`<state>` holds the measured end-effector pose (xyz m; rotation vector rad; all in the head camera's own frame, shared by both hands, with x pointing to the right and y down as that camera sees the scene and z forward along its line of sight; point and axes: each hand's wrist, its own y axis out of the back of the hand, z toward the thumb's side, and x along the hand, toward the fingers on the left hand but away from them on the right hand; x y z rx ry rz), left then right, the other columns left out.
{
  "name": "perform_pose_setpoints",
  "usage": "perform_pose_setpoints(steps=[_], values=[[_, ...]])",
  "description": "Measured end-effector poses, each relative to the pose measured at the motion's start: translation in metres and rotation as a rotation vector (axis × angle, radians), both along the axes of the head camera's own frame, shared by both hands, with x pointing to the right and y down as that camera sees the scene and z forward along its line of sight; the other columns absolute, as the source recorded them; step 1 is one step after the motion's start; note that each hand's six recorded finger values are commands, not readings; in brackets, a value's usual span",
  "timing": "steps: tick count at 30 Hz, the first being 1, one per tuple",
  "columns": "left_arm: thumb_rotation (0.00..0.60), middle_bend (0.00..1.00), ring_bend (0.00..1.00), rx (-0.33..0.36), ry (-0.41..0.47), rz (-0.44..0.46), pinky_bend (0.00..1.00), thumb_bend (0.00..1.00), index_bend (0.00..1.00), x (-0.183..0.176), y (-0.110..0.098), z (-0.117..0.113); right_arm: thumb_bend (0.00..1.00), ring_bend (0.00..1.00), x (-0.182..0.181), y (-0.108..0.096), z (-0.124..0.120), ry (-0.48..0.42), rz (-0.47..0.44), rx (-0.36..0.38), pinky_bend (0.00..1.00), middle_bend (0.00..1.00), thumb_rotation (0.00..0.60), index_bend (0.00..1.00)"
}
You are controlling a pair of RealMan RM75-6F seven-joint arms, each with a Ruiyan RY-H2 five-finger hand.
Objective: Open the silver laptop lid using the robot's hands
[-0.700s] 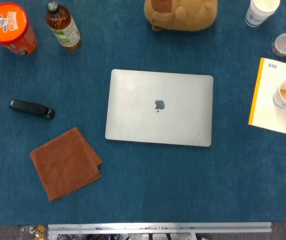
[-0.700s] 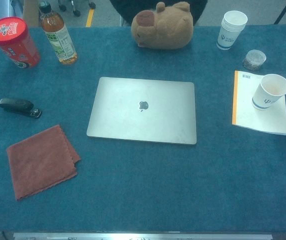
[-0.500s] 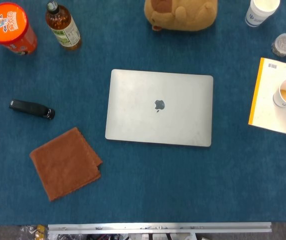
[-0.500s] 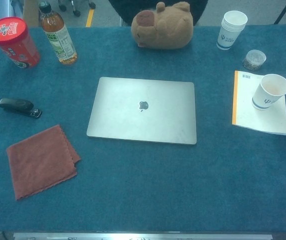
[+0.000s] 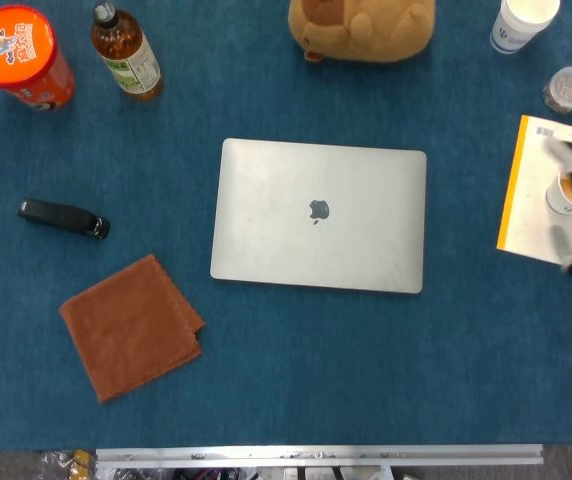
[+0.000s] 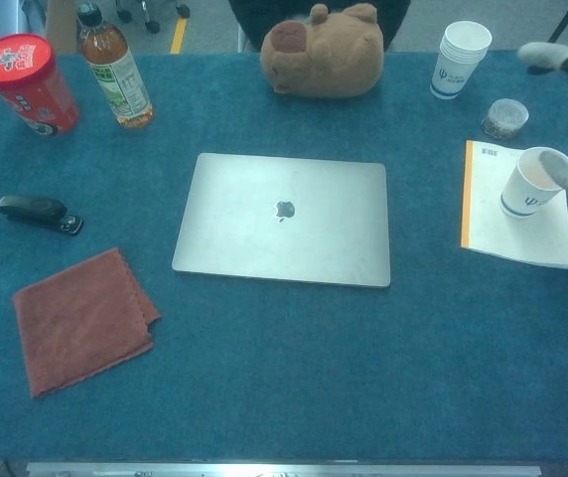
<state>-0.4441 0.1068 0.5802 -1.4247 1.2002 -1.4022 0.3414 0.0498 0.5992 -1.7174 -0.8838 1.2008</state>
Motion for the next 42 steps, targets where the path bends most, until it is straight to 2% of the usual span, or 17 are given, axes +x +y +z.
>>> perform_pose_setpoints(steps=[6,10,21,27,42], values=[[0.600,0.04,0.00,0.006,-0.012,-0.001,0.00,0.47,0.11,-0.002,-0.001,-0.004,0.09,0.00,-0.054,-0.008,0.016,-0.036,-0.139,-0.035,0.06,0.13,0.600,0.06],[0.600,0.04,0.00,0.011,-0.021,-0.005,0.00,0.47,0.11,-0.003,-0.001,-0.008,0.04,0.00,-0.090,-0.010,0.028,-0.054,-0.211,-0.060,0.06,0.13,0.600,0.06],[0.600,0.04,0.00,0.012,-0.030,-0.007,0.00,0.47,0.11,-0.005,0.002,-0.012,0.03,0.00,-0.181,0.002,0.071,-0.047,-0.367,-0.140,0.06,0.13,0.600,0.06],[0.600,0.04,0.00,0.002,-0.030,0.002,0.00,0.47,0.11,-0.005,0.002,-0.010,0.07,0.00,-0.218,0.012,0.096,-0.014,-0.411,-0.169,0.06,0.13,0.600,0.06],[0.600,0.04,0.00,-0.019,-0.022,0.020,0.00,0.47,0.11,-0.006,0.005,-0.004,0.07,0.00,-0.260,0.025,0.139,0.101,-0.447,-0.147,0.06,0.13,0.600,0.06]])
